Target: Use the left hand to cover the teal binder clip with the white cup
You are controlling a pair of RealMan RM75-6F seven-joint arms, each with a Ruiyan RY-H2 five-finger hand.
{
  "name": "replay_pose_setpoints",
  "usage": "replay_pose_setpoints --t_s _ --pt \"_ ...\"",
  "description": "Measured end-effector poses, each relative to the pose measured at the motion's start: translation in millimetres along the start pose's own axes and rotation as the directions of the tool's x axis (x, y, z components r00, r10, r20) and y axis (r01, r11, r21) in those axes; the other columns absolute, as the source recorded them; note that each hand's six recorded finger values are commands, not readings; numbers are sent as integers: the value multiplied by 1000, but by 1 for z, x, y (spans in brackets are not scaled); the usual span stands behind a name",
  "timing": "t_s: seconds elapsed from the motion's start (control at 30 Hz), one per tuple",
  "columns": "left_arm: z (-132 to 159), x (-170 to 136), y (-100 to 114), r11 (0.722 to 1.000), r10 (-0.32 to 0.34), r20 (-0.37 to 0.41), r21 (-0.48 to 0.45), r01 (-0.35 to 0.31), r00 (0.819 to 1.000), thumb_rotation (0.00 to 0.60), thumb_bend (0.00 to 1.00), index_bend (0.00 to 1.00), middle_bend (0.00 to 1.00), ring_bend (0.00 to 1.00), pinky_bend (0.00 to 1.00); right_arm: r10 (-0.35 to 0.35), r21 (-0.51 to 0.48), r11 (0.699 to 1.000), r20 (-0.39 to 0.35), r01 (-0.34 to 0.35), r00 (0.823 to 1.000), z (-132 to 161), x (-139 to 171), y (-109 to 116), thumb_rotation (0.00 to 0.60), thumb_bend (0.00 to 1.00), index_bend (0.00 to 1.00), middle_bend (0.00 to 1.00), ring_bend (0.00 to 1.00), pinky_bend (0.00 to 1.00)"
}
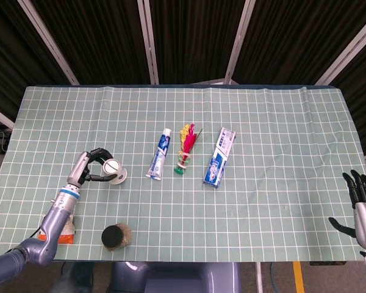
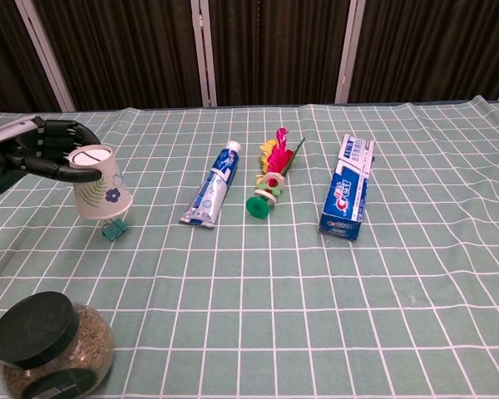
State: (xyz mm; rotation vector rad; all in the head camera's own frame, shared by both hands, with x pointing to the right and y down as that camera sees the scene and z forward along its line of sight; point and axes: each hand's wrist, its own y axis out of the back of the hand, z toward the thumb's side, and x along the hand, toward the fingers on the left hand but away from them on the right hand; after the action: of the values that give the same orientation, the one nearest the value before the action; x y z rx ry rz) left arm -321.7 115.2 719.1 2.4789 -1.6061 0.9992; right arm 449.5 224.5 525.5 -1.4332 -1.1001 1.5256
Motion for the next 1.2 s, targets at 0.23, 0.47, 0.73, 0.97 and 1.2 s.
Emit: replay_pose_setpoints --t_s 0.23,0.47,0.73,0.97,1.2 --pt "-13 3 -7 1000 -2 -21 21 2 1000 600 0 557 457 405 448 0 -5 1000 0 0 1000 0 0 1 600 0 0 0 0 0" --pt "-28 3 -11 1000 -4 -53 14 4 999 600 0 557 458 405 448 5 -1 1000 -6 -5 1000 1 -1 -1 600 0 0 0 0 0" --pt "-28 2 -12 999 -24 -34 26 25 999 600 0 159 26 1 6 3 -3 1000 -4 -3 1000 0 -1 0 600 0 0 0 0 0" --pt "-20 -8 -5 987 -89 2 133 88 996 600 0 0 0 0 0 -3 -12 1000 -13 2 1000 3 1 2 600 0 0 0 0 0" --pt "10 -27 25 967 -53 101 255 25 993 600 0 0 0 0 0 -11 -26 1000 -36 10 999 7 5 6 600 0 0 0 0 0"
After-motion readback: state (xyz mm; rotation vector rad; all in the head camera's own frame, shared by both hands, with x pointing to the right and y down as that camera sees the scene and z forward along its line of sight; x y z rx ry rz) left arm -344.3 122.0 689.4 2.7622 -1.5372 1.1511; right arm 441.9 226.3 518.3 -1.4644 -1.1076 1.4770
